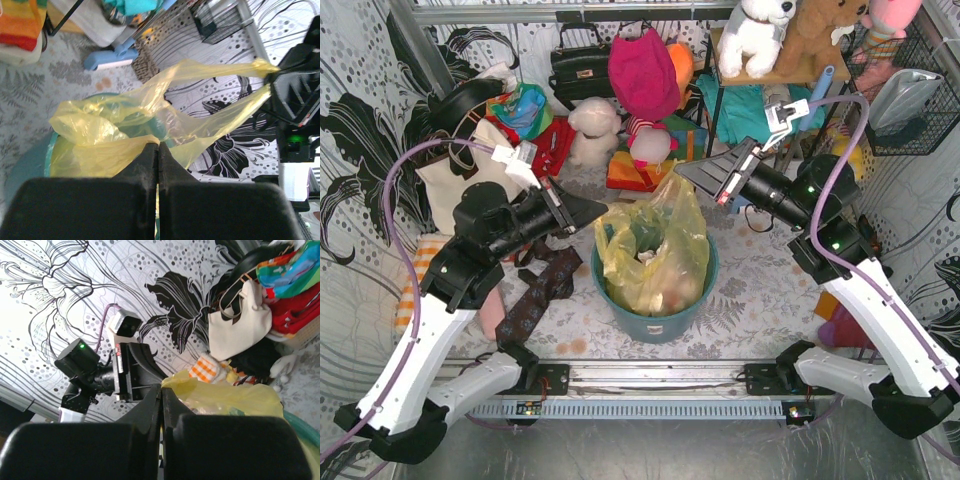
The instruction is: Tie the trash bag
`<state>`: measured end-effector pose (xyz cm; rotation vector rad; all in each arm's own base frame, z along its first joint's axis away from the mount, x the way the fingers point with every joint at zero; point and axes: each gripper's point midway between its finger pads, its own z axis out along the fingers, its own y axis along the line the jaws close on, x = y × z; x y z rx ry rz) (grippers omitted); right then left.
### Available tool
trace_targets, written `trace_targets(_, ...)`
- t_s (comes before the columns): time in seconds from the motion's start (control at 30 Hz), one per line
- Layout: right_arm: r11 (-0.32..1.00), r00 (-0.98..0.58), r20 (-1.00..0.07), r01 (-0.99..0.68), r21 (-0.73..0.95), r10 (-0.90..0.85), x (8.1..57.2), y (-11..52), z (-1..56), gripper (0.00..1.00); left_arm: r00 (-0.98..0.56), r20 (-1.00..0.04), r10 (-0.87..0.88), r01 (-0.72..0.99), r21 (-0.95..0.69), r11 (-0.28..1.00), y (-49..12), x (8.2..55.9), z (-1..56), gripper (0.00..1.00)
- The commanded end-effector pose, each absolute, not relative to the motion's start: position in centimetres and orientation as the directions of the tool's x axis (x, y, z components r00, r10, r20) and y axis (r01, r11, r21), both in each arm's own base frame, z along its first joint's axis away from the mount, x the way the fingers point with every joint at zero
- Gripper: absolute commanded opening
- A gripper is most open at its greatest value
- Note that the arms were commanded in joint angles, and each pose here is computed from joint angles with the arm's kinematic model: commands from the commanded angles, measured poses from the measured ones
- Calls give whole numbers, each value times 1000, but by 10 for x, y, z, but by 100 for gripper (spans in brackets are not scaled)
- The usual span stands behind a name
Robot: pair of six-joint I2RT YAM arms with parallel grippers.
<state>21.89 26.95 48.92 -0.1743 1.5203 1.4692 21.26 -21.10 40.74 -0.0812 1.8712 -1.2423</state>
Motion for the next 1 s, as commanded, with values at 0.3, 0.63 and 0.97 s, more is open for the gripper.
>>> trace_targets(0.3, 474, -264, -770, -659, 584, 581, 222, 216, 517, 0, -411, -729, -547, 646, -657, 389, -210, 201, 499, 0)
trace_targets(0.63, 549, -106, -771, -642, 535, 627, 214, 182, 553, 0, -277, -722, -634, 781, -554, 289, -199, 174, 572, 0)
trace_targets(0.97, 649, 45, -774, -577, 496, 632, 209, 145, 581, 0, -150, -683, -715, 720, -571, 394, -168, 180, 598, 0)
